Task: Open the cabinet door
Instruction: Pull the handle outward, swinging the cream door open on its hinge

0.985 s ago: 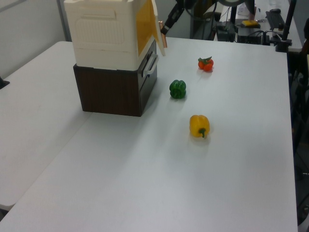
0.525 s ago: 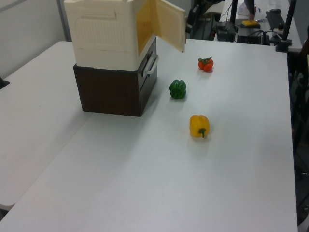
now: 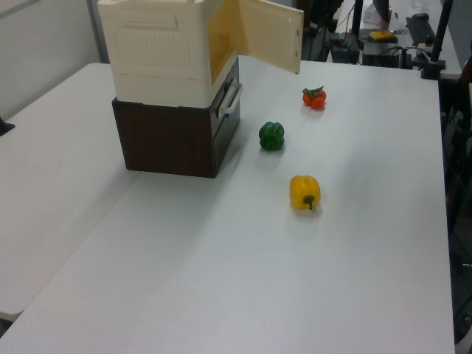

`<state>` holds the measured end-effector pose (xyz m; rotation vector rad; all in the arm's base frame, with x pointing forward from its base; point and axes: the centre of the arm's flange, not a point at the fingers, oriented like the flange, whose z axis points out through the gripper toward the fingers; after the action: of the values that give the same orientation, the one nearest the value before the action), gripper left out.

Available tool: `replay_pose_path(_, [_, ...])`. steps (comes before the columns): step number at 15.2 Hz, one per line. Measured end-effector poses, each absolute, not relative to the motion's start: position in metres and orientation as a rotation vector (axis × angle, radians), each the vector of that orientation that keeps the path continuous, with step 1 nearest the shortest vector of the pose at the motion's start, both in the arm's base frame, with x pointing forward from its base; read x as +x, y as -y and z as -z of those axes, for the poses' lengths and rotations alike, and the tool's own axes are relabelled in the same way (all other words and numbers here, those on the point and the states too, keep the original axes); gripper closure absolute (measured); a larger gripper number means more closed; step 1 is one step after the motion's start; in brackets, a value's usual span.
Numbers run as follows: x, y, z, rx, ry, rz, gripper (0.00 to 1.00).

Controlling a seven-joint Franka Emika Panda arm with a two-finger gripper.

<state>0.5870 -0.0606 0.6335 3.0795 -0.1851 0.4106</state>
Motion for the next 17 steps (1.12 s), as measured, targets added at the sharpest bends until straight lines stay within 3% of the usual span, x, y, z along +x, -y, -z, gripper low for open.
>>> replay_pose_path(3, [0.585, 0.075, -0.632, 3.095, 0.233, -0.410, 0.01])
replay_pose_path(11, [0.590, 0.052, -0.633, 3.142, 0.202, -0.460, 0.00])
replay_pose_path(17, [0.596, 0.084, -0.628, 3.112, 0.272, -0.532, 0.00])
